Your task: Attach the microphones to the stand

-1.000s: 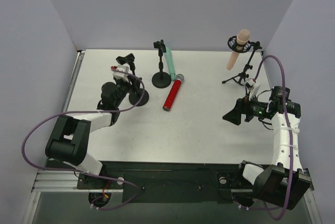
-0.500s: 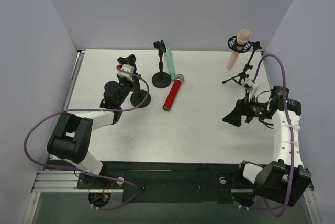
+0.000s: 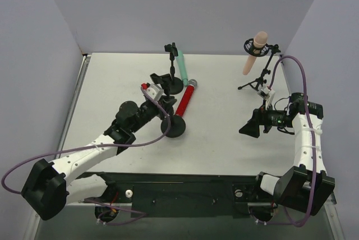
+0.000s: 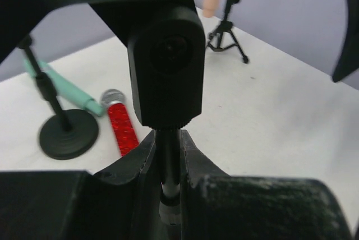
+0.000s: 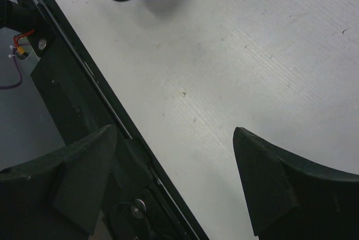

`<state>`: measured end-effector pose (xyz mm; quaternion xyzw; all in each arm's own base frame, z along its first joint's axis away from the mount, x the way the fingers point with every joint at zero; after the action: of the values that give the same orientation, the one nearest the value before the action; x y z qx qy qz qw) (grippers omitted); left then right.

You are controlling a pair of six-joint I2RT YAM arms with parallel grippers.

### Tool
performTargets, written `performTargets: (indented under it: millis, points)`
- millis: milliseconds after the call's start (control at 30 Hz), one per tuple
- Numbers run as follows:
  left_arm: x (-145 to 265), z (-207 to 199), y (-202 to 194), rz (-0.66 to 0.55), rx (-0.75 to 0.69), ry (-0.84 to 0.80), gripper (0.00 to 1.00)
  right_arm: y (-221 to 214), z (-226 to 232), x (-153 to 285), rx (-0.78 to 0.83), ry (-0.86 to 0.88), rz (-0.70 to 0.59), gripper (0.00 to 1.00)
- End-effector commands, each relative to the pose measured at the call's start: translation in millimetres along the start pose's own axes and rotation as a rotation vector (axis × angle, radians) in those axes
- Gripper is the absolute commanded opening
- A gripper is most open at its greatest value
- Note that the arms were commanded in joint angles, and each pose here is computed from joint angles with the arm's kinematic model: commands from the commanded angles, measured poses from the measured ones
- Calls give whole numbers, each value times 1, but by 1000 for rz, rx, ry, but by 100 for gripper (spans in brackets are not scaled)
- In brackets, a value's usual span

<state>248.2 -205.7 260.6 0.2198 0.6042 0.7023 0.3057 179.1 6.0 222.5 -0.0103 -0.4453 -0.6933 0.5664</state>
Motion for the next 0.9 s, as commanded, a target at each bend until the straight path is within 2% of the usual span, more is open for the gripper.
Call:
performTargets:
  millis: [0,367,667,767,800,833,867]
  points:
    - [-16,-38,31,-74,80,-73,0,4,8,4,23,43,-6,80]
    - [-100,-100,14,-75,28,-103,0,3,6,6,28,34,-4,80]
    - [-121,-120,-9,-30,-3,-134,1,1,7,7,23,50,9,80]
    - [-119,-122,-16,-2,1,-138,14,1,7,8,18,57,18,80]
    - [-118,-123,-16,4,3,-138,25,1,6,8,27,60,20,80]
    - [-114,-123,-16,10,4,-140,30,0,7,8,25,67,27,80]
    - [-112,-125,-17,16,6,-144,40,1,7,8,26,71,29,80]
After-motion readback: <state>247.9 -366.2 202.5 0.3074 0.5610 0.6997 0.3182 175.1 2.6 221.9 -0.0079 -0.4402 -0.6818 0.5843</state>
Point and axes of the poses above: each gripper's point midway between its finger pads, its own x axis back along the fingers, its own z axis along the line the jaws close on, y = z × x, the point moved 8 cm from there along x, back along the fingers, and after that the axes turned 15 degrees about -x, right-handed, at the moved point
